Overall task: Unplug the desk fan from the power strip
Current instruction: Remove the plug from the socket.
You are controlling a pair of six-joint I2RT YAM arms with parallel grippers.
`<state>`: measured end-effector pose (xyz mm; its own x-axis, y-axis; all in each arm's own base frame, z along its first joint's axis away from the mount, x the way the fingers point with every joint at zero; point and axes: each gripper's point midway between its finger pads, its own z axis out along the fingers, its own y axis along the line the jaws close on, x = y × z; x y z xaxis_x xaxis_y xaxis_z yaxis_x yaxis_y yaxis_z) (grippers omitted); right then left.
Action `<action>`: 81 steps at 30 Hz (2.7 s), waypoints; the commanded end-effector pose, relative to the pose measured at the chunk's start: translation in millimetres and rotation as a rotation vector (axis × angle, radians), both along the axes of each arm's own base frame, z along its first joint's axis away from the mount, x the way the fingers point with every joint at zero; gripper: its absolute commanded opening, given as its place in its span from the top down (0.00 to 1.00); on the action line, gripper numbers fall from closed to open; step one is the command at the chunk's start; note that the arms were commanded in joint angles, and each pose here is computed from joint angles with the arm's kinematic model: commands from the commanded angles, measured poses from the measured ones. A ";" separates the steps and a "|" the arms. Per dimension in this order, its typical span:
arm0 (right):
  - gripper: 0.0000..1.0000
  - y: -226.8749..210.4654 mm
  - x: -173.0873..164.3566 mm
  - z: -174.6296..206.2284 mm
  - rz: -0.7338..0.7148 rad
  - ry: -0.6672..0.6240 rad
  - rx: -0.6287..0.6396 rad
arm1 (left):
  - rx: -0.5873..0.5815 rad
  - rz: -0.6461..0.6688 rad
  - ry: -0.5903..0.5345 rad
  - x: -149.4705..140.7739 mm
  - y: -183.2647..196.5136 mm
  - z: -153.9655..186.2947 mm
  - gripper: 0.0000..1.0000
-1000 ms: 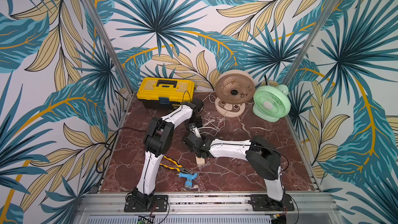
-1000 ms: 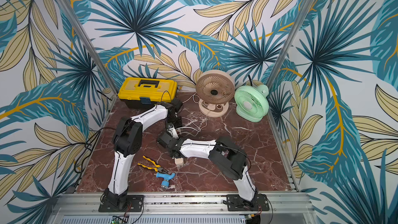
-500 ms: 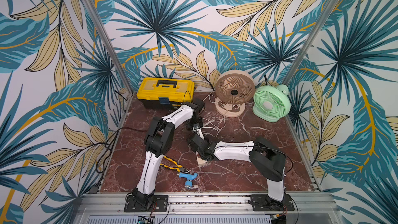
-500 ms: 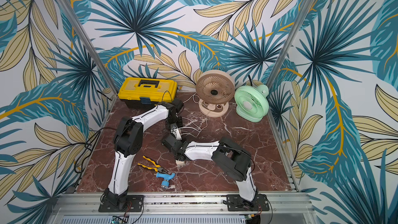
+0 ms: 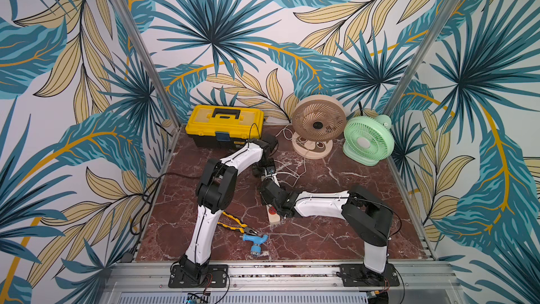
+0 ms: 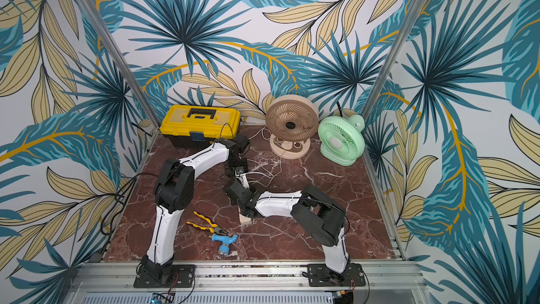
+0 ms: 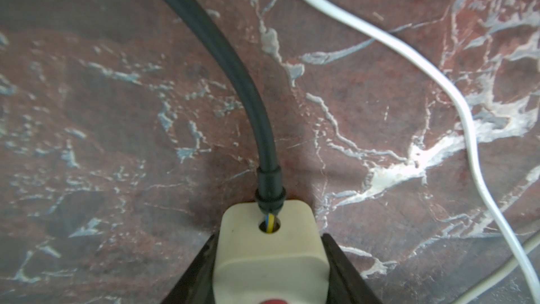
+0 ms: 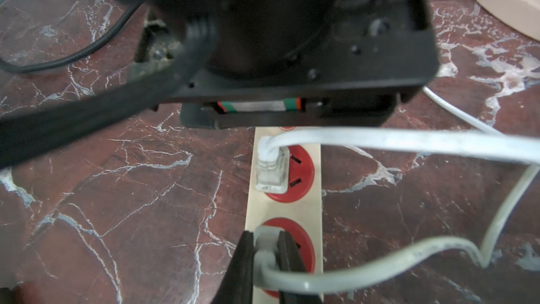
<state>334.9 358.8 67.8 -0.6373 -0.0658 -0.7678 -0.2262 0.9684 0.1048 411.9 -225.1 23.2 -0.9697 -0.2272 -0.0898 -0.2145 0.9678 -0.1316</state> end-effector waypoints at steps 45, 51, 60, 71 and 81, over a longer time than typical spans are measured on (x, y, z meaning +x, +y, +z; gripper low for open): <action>1.00 -12.4 -1.0 17.1 -0.018 0.021 -0.009 | 0.140 -0.030 0.233 -47.9 33.2 -77.0 1.00; 1.00 0.1 -5.0 17.1 0.028 -0.025 -0.192 | 0.141 -0.030 0.234 -48.2 33.1 -77.1 1.00; 1.00 16.7 -15.6 17.2 0.075 -0.127 -0.466 | 0.141 -0.029 0.235 -48.6 33.8 -77.5 1.00; 1.00 8.8 -15.5 17.0 0.058 -0.080 -0.326 | 0.142 -0.030 0.237 -49.2 33.7 -77.9 1.00; 1.00 -17.0 -13.2 2.6 0.000 0.114 -0.025 | 0.142 -0.030 0.239 -49.9 35.0 -79.2 1.00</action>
